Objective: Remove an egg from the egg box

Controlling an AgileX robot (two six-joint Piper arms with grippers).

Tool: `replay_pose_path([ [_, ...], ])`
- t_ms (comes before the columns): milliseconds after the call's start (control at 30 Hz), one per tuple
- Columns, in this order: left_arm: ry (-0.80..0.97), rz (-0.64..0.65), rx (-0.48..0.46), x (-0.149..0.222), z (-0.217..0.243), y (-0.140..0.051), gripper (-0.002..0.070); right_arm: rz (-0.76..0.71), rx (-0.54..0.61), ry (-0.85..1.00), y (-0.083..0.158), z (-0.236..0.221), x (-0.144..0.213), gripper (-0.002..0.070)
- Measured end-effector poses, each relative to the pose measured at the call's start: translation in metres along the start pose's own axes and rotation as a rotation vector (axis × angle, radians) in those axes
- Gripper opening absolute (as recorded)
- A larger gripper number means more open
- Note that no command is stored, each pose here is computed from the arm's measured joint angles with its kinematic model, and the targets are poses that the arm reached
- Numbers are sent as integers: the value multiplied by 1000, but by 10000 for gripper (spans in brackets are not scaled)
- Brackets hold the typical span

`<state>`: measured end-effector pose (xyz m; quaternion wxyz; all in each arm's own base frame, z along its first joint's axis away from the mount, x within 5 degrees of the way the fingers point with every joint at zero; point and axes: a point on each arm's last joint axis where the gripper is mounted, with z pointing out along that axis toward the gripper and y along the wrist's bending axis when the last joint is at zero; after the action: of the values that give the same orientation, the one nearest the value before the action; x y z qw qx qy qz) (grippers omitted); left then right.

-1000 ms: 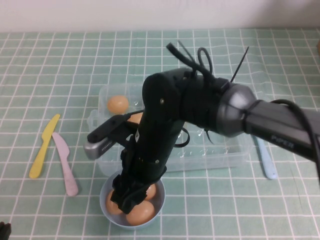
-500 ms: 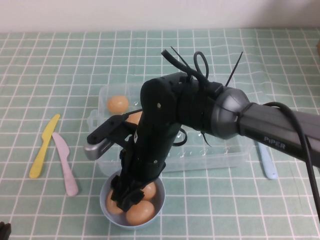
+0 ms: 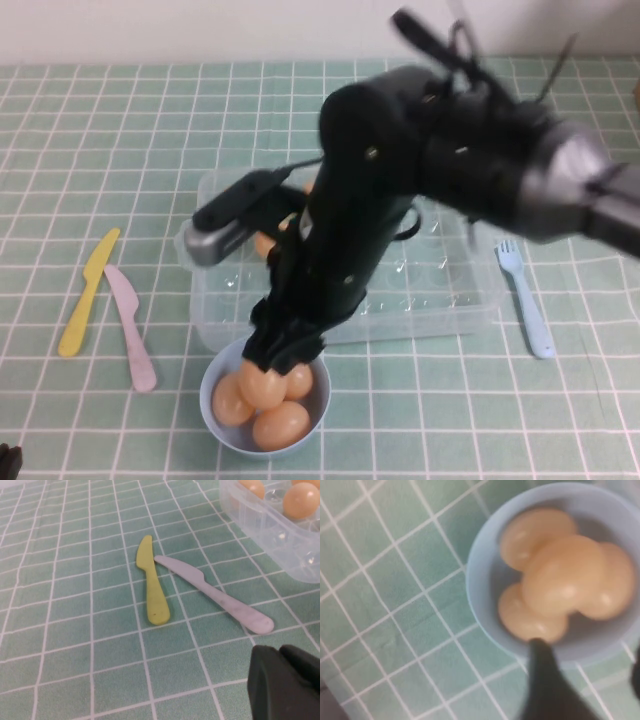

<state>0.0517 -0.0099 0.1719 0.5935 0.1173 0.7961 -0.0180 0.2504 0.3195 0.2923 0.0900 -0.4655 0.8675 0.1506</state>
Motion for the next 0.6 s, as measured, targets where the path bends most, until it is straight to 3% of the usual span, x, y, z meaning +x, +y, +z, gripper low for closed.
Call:
replay_pose_path([
  [167,0,0,0,0,0,0,-4,64,46,-58,8,-45,24,109],
  [233,0,0,0,0,0,0,-4,84,51,-62,11,-56,36,42],
  [367,0,0,0,0,0,0,-4,108,56,-61,16,-71,64,-4],
  [600,0,0,0,0,0,0,-4,133,82,-35,21,-82,117,-15],
])
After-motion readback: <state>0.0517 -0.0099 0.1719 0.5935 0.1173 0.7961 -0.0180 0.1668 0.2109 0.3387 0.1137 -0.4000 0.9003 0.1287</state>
